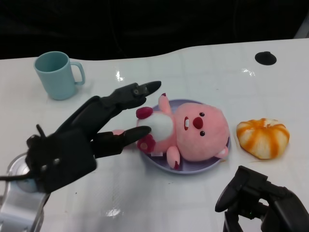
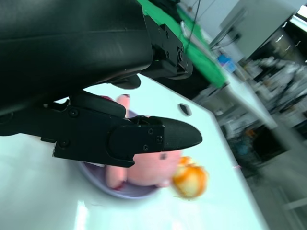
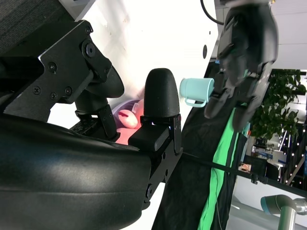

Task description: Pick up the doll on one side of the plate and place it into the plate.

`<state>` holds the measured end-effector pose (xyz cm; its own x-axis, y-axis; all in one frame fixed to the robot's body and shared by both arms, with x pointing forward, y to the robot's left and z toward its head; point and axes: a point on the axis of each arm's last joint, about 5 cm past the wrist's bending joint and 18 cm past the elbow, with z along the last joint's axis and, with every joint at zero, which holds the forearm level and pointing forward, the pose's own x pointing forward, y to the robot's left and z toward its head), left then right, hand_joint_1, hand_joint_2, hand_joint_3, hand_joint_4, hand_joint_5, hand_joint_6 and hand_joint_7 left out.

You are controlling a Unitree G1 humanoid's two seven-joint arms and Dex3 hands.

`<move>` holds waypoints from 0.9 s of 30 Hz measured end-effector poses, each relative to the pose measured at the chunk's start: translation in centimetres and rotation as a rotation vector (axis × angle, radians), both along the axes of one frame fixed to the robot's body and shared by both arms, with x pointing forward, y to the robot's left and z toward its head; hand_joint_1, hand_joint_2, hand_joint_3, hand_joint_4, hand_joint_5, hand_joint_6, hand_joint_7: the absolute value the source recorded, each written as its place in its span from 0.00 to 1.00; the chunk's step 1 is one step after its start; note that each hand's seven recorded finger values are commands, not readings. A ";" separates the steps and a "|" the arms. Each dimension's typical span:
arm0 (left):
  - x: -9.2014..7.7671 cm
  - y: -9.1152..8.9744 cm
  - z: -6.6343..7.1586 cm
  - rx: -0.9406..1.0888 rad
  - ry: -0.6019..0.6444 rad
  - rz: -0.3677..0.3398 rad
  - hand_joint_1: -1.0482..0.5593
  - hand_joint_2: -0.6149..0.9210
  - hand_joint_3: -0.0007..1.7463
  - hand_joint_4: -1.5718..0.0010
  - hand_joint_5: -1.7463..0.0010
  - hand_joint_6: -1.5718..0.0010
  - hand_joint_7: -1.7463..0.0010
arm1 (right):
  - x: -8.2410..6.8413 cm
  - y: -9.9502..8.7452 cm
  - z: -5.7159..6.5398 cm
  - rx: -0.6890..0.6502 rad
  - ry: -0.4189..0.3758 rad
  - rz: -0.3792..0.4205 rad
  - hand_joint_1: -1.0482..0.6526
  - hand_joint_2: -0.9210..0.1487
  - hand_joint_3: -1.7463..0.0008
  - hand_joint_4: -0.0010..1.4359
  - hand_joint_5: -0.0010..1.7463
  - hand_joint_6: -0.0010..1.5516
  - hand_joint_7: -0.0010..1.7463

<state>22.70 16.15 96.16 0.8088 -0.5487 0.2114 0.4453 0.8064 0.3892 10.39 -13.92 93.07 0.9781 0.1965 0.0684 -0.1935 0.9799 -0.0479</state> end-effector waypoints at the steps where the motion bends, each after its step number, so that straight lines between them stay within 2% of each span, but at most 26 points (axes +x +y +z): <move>1: -0.2 0.1 -0.1 -0.020 0.008 0.003 0.39 1.00 0.12 0.94 0.48 0.73 0.94 | 0.0 0.0 0.0 0.000 0.000 0.000 0.66 0.47 0.21 0.49 1.00 0.40 0.88; 2: -0.5 0.3 -0.3 -0.042 0.020 0.010 0.40 1.00 0.12 0.88 0.45 0.68 0.91 | 0.0 0.0 0.0 0.000 -0.001 0.001 0.67 0.47 0.21 0.49 1.00 0.40 0.88; 4: -1.2 0.9 -0.5 -0.101 0.049 0.020 0.43 1.00 0.12 0.83 0.43 0.63 0.89 | 0.0 0.0 0.0 0.000 -0.001 0.001 0.67 0.47 0.22 0.49 1.00 0.40 0.88; 5: -1.6 1.2 -0.6 -0.133 0.066 0.023 0.47 1.00 0.12 0.79 0.41 0.58 0.87 | 0.0 0.0 0.0 0.000 -0.001 0.001 0.67 0.47 0.22 0.49 1.00 0.40 0.88; 6: -2.0 1.4 -0.8 -0.160 0.087 0.028 0.51 0.96 0.19 0.75 0.40 0.56 0.83 | 0.0 -0.1 0.0 -0.001 -0.001 0.000 0.66 0.47 0.22 0.49 1.00 0.40 0.87; 7: -2.3 1.5 -1.0 -0.187 0.108 0.032 0.54 0.87 0.34 0.73 0.39 0.55 0.79 | 0.0 -0.1 0.0 -0.001 -0.001 0.000 0.66 0.46 0.22 0.49 1.00 0.40 0.87; 8: -2.6 1.6 -1.2 -0.222 0.135 0.034 0.60 0.75 0.57 0.68 0.35 0.53 0.69 | 0.0 -0.1 0.0 -0.002 -0.001 0.000 0.66 0.46 0.22 0.49 1.00 0.40 0.87; 9: -2.9 1.7 -1.4 -0.263 0.162 0.033 0.63 0.70 0.67 0.66 0.34 0.53 0.64 | 0.0 -0.1 0.0 -0.002 0.000 0.001 0.66 0.46 0.22 0.49 1.00 0.40 0.87; 10: -3.1 1.7 -1.6 -0.294 0.184 0.032 0.64 0.68 0.72 0.65 0.34 0.53 0.61 | 0.0 -0.1 0.0 -0.002 0.000 0.002 0.66 0.46 0.22 0.49 1.00 0.40 0.88; 11: -3.4 1.8 -1.7 -0.321 0.204 0.032 0.64 0.68 0.75 0.59 0.30 0.51 0.53 | 0.0 -0.1 0.0 -0.002 0.000 0.004 0.66 0.46 0.22 0.49 1.00 0.40 0.88; 14: -4.3 1.9 -1.9 -0.385 0.275 0.035 0.63 0.71 0.74 0.52 0.21 0.50 0.36 | 0.0 -0.1 0.0 -0.003 0.000 0.005 0.66 0.46 0.22 0.49 1.00 0.40 0.88; 19: -5.9 1.9 -2.1 -0.448 0.430 0.077 0.61 0.72 0.75 0.49 0.06 0.53 0.18 | 0.1 0.0 0.0 -0.004 -0.001 0.007 0.66 0.46 0.22 0.49 1.00 0.40 0.88; 24: -7.0 2.0 -2.4 -0.474 0.576 0.122 0.62 0.75 0.76 0.49 0.00 0.58 0.08 | 0.1 0.0 0.0 -0.004 -0.001 0.009 0.66 0.46 0.22 0.49 1.00 0.40 0.88; 27: -7.5 2.1 -2.4 -0.503 0.630 0.132 0.62 0.76 0.74 0.50 0.00 0.60 0.06 | 0.1 0.0 0.0 -0.003 -0.001 0.009 0.66 0.46 0.22 0.50 1.00 0.40 0.87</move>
